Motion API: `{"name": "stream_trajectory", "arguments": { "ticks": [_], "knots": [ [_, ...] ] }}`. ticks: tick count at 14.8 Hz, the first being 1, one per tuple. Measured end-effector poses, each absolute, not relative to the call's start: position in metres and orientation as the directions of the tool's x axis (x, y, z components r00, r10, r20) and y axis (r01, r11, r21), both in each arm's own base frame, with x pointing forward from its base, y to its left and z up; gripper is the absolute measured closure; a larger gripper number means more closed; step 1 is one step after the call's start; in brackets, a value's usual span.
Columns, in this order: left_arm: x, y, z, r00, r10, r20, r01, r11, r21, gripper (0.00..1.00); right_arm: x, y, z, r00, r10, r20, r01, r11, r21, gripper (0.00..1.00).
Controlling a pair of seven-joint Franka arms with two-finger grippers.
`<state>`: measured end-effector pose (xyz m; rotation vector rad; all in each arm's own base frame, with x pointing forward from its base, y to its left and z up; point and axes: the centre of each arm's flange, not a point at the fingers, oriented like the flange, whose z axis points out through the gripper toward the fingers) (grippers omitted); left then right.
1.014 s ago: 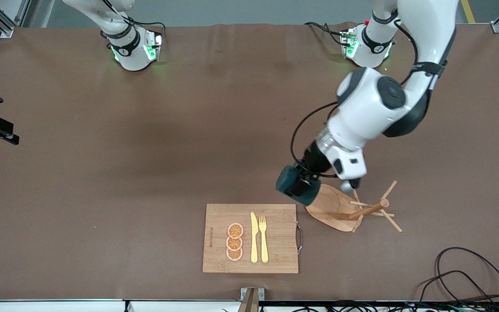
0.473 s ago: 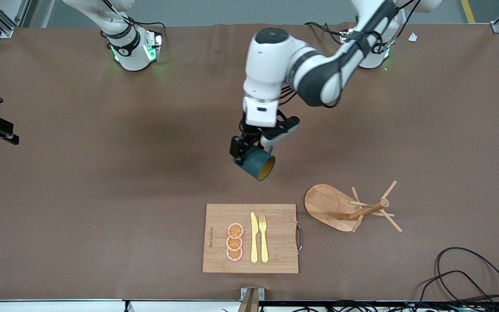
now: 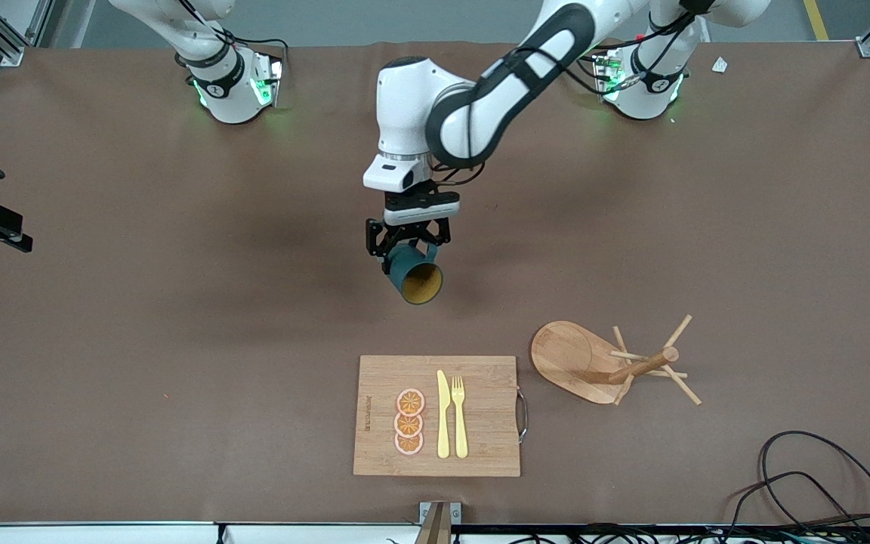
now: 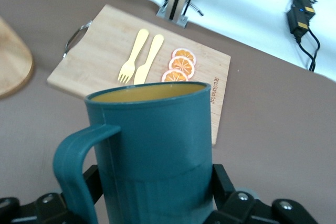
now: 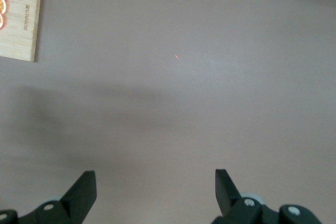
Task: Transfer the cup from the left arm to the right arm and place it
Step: 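Carry the teal mug toward the table middle with the left gripper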
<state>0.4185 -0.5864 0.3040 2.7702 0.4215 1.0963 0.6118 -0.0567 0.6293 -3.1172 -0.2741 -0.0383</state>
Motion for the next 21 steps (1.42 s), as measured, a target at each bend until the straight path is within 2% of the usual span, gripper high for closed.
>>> {"name": "stream_trajectory", "arguments": {
  "ticks": [5,8,16,21],
  "knots": [
    [0.375,-0.611,0.205,0.539,0.114,0.834,0.076,-0.993,0.087,0.11,0.611,-0.063,0.629,0.985,0.17,0.024,0.17,-0.985,-0.011,0.0],
    [0.359,-0.617,0.169,0.426,0.016,0.905,0.013,-1.0,0.012,0.11,0.611,-0.063,0.628,0.985,0.17,0.023,0.17,-0.985,-0.011,0.0],
    [0.333,-0.617,0.06,0.172,-0.175,0.969,-0.059,-0.984,-0.167,0.11,0.611,-0.071,0.626,0.987,0.158,0.018,0.158,-0.987,-0.012,0.0],
    [0.319,-0.626,0.05,0.122,-0.18,0.976,-0.066,-0.983,-0.173,0.11,0.611,-0.07,0.621,0.987,0.159,0.009,0.159,-0.987,-0.016,0.0]
  ]
}}
